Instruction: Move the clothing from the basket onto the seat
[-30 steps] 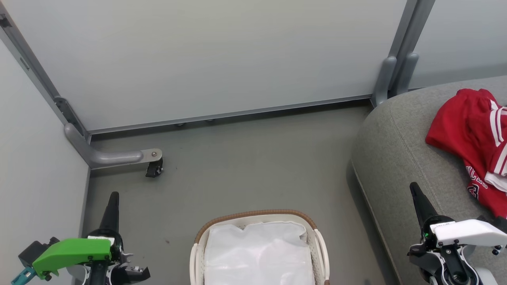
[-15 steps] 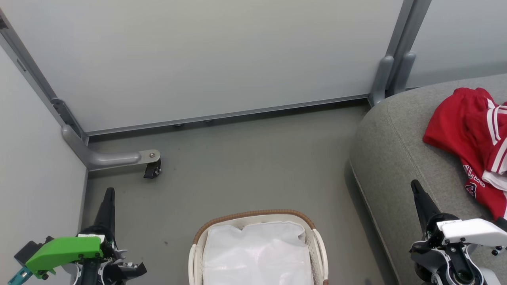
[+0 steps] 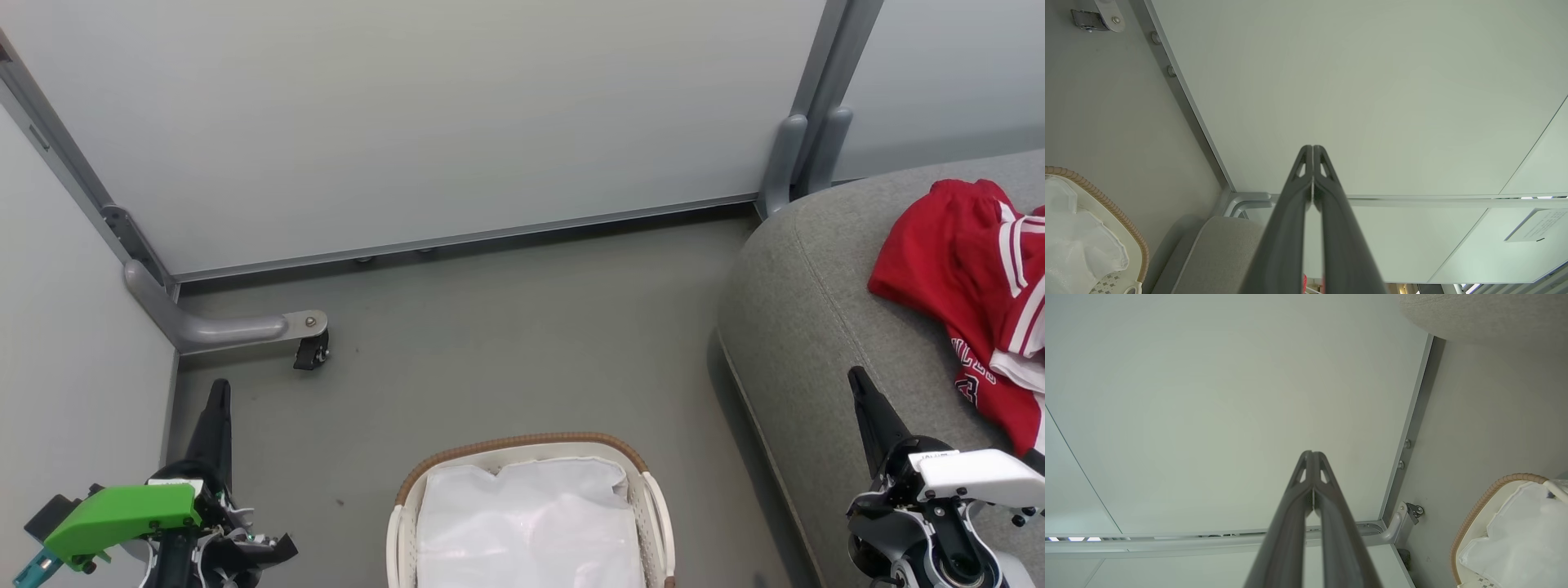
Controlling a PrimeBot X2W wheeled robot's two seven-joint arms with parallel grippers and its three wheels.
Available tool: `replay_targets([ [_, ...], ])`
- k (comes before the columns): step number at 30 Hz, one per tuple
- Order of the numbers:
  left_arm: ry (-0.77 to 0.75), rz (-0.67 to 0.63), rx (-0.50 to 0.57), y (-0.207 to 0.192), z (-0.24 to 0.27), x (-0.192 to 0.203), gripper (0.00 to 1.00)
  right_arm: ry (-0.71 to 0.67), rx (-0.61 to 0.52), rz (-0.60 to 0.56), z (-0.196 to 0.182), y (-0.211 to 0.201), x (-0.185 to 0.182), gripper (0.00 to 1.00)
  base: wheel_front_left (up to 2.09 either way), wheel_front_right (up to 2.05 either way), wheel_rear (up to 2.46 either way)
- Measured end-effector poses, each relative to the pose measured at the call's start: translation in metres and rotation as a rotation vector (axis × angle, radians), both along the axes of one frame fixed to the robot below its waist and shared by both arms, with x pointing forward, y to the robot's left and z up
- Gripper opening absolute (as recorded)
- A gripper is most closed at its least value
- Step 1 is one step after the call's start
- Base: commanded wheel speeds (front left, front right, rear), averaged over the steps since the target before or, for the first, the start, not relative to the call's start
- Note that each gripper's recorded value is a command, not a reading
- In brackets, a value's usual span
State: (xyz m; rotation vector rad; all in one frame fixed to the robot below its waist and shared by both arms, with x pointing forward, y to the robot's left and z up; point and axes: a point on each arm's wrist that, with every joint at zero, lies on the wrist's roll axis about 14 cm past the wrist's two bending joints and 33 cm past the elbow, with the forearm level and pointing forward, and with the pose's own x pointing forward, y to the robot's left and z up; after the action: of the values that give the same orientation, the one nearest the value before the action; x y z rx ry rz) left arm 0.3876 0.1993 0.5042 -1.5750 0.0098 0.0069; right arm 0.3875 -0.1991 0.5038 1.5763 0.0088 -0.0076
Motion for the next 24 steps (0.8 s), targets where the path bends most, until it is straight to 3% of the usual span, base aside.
replay_targets([
  [24,0.0,0.002,-0.002,0.0005,0.0,-0.0001,0.0,0.0,0.0,0.0,0.0001,-0.0001,0.0001,0.0,0.0,0.0,0.0],
])
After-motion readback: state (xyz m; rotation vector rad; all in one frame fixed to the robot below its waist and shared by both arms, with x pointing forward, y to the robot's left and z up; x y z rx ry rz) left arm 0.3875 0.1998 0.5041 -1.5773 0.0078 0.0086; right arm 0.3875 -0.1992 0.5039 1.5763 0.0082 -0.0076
